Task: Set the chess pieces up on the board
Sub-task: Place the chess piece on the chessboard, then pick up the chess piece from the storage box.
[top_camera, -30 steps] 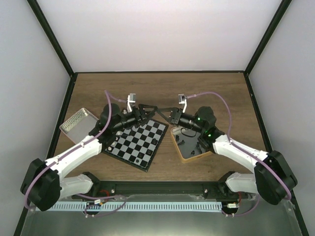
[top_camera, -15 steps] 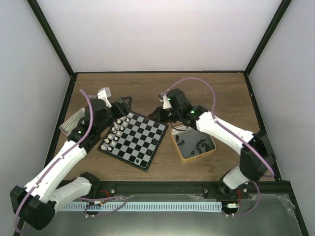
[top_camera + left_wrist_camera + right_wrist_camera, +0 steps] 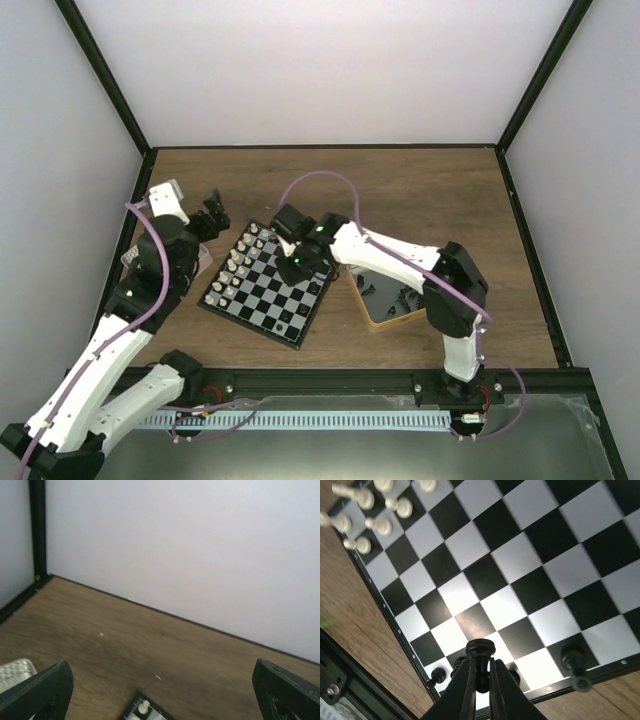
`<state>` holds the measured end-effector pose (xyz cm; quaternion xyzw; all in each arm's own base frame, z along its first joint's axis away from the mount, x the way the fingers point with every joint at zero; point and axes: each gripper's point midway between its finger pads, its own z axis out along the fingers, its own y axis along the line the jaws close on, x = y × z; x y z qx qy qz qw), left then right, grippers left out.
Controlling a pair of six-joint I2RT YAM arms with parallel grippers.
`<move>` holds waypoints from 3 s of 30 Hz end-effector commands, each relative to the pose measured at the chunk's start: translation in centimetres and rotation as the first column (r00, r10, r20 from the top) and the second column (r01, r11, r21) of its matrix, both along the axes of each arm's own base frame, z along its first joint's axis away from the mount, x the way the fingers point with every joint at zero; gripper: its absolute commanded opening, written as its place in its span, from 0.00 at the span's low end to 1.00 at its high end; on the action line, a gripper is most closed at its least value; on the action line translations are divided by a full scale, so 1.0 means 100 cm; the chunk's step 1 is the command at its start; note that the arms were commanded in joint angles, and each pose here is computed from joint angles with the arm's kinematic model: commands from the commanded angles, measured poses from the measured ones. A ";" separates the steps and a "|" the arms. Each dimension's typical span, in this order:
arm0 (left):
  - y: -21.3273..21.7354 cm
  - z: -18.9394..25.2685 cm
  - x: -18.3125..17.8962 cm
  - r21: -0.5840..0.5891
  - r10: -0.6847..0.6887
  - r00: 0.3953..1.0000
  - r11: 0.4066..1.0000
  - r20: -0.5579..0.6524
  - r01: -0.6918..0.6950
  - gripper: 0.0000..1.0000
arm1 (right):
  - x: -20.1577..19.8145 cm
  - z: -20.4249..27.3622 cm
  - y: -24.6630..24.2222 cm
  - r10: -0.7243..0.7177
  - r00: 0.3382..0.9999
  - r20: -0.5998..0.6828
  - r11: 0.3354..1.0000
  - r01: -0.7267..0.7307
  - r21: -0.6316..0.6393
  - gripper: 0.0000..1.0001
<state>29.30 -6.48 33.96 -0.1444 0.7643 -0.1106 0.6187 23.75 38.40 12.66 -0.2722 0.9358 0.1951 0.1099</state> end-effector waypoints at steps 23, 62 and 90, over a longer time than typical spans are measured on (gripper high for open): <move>0.053 -0.018 -0.008 0.077 0.277 0.961 0.958 -0.002 -0.276 1.00 | -0.041 -0.060 0.010 0.229 0.970 -0.079 0.936 -0.242 -0.257 0.01; 0.048 0.019 -0.026 -0.059 0.179 0.973 0.983 0.144 -0.172 1.00 | -0.005 0.010 0.016 -0.028 0.998 0.049 0.999 0.030 -0.035 0.32; -0.032 0.017 -0.011 0.031 -0.254 0.953 0.967 0.168 0.252 1.00 | 0.020 -0.062 -0.195 -0.830 0.481 -0.281 0.489 0.871 0.046 0.28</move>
